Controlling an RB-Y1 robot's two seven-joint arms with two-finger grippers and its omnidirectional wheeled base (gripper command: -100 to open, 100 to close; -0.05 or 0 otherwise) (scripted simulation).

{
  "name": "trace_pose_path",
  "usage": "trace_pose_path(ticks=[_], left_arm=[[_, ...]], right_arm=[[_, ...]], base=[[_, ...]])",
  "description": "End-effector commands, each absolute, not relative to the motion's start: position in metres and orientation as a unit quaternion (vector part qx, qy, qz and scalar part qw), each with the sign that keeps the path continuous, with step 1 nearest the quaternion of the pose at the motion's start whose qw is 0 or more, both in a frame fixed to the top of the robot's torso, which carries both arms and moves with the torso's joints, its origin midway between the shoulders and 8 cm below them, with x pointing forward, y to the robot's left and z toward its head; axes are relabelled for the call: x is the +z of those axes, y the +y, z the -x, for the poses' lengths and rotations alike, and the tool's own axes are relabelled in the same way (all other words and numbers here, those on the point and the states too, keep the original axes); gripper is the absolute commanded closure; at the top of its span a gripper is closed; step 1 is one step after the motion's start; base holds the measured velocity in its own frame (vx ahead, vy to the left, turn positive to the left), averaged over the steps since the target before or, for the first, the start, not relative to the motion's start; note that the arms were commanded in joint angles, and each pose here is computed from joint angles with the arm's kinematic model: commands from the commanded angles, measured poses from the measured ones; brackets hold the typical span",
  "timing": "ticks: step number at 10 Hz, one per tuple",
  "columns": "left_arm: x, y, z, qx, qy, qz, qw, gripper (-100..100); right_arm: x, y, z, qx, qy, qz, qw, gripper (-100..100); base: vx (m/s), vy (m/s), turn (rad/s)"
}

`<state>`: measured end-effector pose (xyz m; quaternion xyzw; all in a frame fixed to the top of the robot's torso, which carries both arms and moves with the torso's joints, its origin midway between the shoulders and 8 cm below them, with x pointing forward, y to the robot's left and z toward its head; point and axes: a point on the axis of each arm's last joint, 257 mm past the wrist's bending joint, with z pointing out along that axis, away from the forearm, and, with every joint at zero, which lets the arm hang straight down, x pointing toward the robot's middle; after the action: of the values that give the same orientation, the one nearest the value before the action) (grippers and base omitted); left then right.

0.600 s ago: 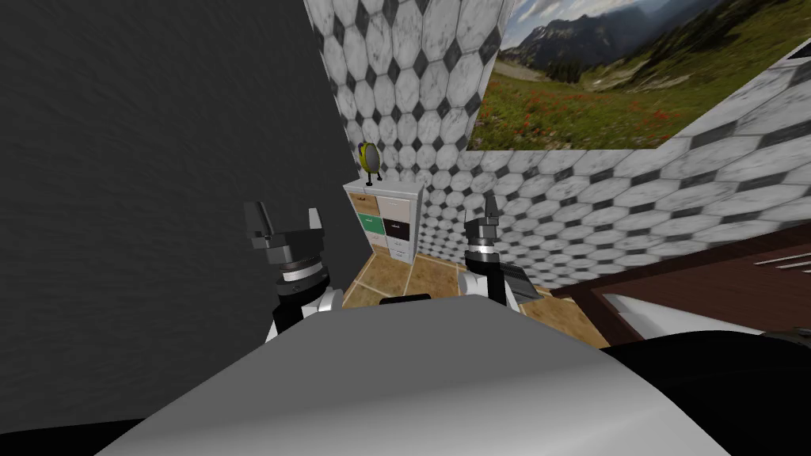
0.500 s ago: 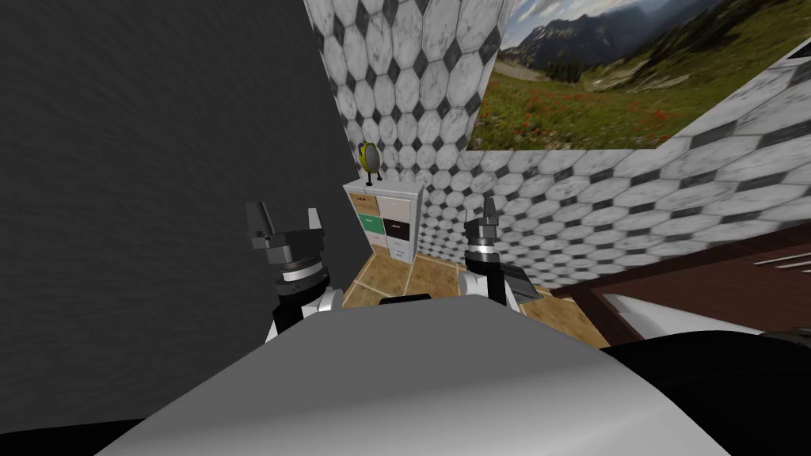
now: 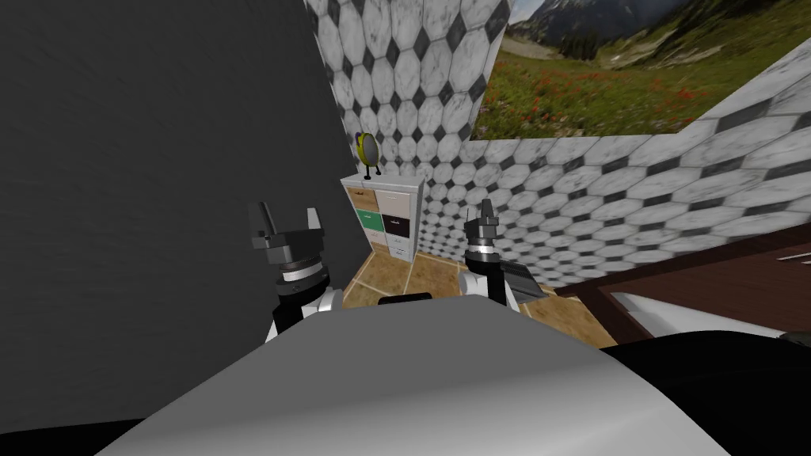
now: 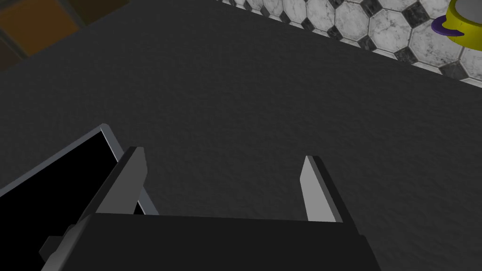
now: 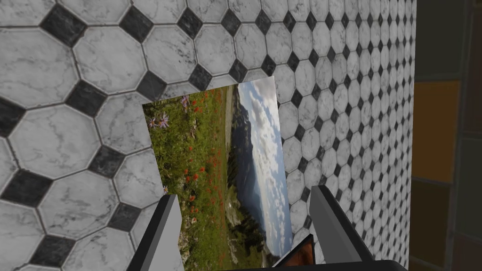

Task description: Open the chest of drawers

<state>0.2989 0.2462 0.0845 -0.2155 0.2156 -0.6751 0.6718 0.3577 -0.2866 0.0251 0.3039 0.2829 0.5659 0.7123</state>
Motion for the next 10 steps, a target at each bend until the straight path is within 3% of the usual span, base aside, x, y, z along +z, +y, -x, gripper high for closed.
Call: trace_pose_path(ticks=[1, 3, 4, 10], left_arm=[[0.085, 0.246, -0.299, -0.675, 0.216, 0.215, 0.672, 0], [0.085, 0.246, -0.299, -0.675, 0.216, 0.215, 0.672, 0], [0.085, 0.246, -0.299, -0.675, 0.216, 0.215, 0.672, 0], [0.084, 0.246, -0.299, -0.675, 0.216, 0.216, 0.672, 0]], right_arm=[[0.025, -0.287, -0.358, 0.566, 0.283, -0.304, 0.712, 0], [0.025, -0.287, -0.358, 0.566, 0.283, -0.304, 0.712, 0], [0.019, -0.281, -0.363, 0.556, 0.308, -0.294, 0.714, -100], [-0.037, -0.263, -0.396, 0.473, 0.439, -0.259, 0.719, -100]], base=[[0.000, 0.000, 0.000], [0.000, 0.000, 0.000], [0.031, 0.005, -0.013], [0.079, 0.050, -0.022]])
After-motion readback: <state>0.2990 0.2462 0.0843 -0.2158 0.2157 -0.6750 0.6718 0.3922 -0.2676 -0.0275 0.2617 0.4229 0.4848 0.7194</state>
